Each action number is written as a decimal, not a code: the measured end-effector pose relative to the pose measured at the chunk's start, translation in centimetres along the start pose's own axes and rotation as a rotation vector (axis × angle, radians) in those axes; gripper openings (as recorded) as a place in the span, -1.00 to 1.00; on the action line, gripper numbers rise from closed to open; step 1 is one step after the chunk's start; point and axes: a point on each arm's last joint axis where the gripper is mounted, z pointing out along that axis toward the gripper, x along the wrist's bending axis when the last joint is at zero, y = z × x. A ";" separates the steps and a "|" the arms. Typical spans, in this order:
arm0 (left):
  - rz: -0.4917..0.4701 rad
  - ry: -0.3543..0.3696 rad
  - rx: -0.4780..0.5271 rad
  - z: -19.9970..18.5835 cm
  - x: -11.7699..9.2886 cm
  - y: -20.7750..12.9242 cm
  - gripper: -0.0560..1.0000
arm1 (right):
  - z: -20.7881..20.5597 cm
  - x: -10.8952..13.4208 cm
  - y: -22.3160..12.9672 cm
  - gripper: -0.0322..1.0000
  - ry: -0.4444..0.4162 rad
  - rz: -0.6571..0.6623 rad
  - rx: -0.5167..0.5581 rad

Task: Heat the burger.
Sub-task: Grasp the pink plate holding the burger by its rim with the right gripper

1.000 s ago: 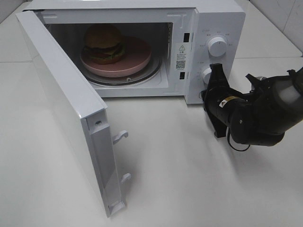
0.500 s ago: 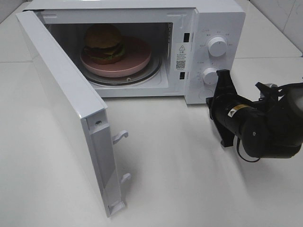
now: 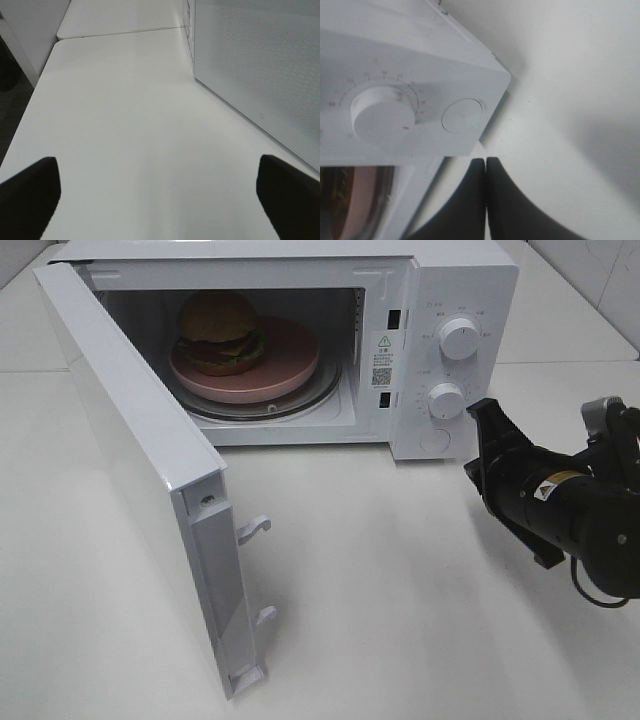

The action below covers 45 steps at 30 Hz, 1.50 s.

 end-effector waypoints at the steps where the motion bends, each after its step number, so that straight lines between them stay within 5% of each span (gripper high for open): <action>1: 0.000 0.000 0.000 0.0 0.0 0.0 0.98 | -0.5 0.1 0.0 -0.89 -0.016 -0.060 0.020; 9: 0.000 0.000 0.000 0.0 0.0 0.0 0.98 | -4.2 1.1 -0.1 -0.89 -0.125 -0.524 0.252; 17: 0.000 0.000 0.000 0.0 0.0 0.0 0.98 | -6.0 2.4 -1.0 -0.89 -0.122 -0.880 0.549; 22: 0.000 0.000 0.000 0.0 0.0 0.0 0.98 | -6.1 3.1 -1.1 -0.84 -0.079 -1.037 0.623; 27: 0.000 0.000 0.000 0.0 0.0 0.0 0.98 | -5.9 4.6 -0.9 -0.43 0.004 -1.212 0.631; 29: 0.000 0.000 0.000 0.0 0.0 0.0 0.98 | -5.9 5.6 -0.8 0.04 0.049 -1.294 0.646; 30: 0.000 0.000 0.000 0.0 0.0 0.0 0.98 | -5.9 5.6 -0.8 0.04 0.049 -1.294 0.646; 31: 0.000 0.000 0.000 0.0 0.0 0.0 0.98 | -6.0 6.2 -0.8 0.36 0.081 -1.365 0.681; 32: 0.000 0.000 0.000 0.0 0.0 0.0 0.98 | -6.0 6.2 -0.8 0.36 0.081 -1.365 0.681; 34: 0.000 0.000 0.000 0.0 0.0 0.0 0.98 | -6.4 6.9 -0.9 0.77 0.136 -1.497 0.769; 45: 0.000 0.000 0.000 0.0 0.0 0.0 0.98 | -7.1 8.9 -0.2 0.98 0.311 -1.947 0.880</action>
